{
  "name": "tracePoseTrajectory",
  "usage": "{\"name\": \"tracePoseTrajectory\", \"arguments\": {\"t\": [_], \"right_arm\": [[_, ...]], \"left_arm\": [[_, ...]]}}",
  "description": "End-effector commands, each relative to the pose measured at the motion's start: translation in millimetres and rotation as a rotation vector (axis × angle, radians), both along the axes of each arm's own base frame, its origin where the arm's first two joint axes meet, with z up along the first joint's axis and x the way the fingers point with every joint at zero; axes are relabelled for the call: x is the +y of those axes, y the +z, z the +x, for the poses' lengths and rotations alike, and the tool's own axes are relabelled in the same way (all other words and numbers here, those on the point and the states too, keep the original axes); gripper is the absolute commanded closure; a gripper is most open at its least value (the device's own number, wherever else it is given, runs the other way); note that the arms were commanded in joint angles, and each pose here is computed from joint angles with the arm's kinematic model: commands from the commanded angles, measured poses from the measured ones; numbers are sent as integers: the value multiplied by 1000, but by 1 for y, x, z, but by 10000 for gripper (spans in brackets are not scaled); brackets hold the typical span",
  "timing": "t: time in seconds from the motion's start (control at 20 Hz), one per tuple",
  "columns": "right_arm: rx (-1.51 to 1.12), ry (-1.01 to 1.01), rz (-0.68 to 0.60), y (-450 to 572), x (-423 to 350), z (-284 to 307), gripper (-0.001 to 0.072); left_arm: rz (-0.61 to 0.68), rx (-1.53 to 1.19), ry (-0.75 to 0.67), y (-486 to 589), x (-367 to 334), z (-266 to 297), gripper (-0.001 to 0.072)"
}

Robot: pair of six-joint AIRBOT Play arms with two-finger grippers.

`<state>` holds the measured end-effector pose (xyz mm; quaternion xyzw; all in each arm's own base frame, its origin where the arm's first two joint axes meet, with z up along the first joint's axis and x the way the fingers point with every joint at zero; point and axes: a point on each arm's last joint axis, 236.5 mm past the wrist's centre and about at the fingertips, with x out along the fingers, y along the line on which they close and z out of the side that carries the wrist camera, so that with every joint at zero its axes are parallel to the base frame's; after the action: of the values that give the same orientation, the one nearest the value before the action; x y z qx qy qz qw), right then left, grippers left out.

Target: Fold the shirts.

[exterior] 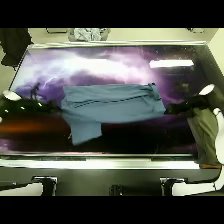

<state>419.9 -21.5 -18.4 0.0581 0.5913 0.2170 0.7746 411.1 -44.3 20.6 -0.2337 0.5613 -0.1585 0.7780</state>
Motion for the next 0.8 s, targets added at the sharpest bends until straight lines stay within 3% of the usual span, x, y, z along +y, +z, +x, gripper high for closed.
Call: {"name": "tracePoseTrajectory", "arguments": {"t": [0.0, 0.1, 0.2, 0.3, 0.45, 0.75], "right_arm": [[-422, 77, -171, 166, -10, 27, 672], [-821, 23, -367, 328, -18, 6, 672], [-1155, -77, -550, 463, -18, -65, 672], [-1333, -174, -642, 529, -12, -144, 673], [-1374, -226, -721, 545, -7, -214, 673], [-1272, -220, -758, 524, -14, -225, 672]], "left_arm": [[117, -406, 7, 174, 11, 17, 676], [185, -761, 42, 321, 6, -11, 676], [267, -1065, 120, 441, 5, -70, 675], [299, -1200, 159, 493, 0, -122, 675], [338, -1324, 225, 529, -3, -191, 676], [333, -1310, 238, 527, -5, -206, 676]]}}
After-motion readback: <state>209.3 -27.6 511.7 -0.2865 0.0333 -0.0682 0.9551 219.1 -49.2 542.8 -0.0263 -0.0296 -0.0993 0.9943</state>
